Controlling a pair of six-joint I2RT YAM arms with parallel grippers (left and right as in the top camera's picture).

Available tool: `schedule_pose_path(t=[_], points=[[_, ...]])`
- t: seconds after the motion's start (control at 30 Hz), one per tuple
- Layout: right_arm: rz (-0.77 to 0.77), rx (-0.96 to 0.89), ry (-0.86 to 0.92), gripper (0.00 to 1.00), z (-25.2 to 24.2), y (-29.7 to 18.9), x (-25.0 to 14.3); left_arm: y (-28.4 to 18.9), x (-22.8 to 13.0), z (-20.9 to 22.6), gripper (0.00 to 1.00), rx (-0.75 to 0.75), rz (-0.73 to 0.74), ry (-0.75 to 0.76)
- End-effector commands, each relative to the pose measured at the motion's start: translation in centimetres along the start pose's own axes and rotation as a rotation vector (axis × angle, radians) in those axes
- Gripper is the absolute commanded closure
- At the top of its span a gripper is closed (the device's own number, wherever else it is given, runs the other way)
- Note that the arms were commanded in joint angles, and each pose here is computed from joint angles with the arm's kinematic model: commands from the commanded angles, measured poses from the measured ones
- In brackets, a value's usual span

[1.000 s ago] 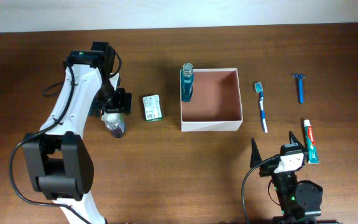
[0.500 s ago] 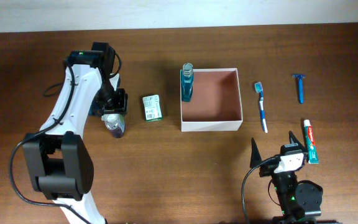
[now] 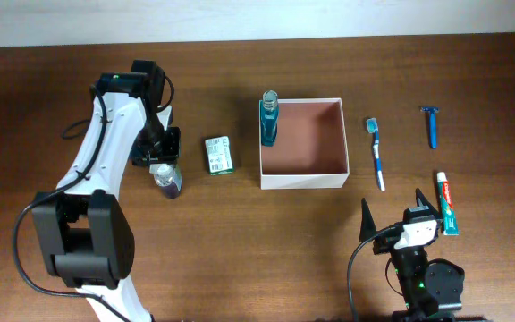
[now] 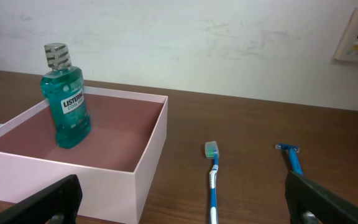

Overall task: Pack container
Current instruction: 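Lower the left gripper and grasp the soap bottle's pump top, then lift the soap bottle and carry it over the pink box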

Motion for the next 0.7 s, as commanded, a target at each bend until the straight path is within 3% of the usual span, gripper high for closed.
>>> schedule_pose_path(t=[0.0,0.33,0.67], points=[[0.007,-0.013,0.005,0.02,-0.1,0.0,-0.2,-0.2,-0.3,0.1,0.85,-0.005,0.000,0.004],[0.007,-0.013,0.005,0.02,-0.1,0.0,-0.2,-1.5,0.3,-0.6,0.86,-0.067,-0.035,-0.002],[0.007,-0.013,0.005,0.02,-0.1,0.0,-0.2,-8.4,1.7,-2.1,0.87,-0.229,-0.208,0.014]])
Point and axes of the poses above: each gripper's point midway between its finger pads, its own y axis out along the fingers, its own z axis along the line the jaws close on, x = y × z, the point moved 8 cm from there along -y, back along the fingers, and after that the axes turned 14 degrees about -y, right-handed, at the moved point
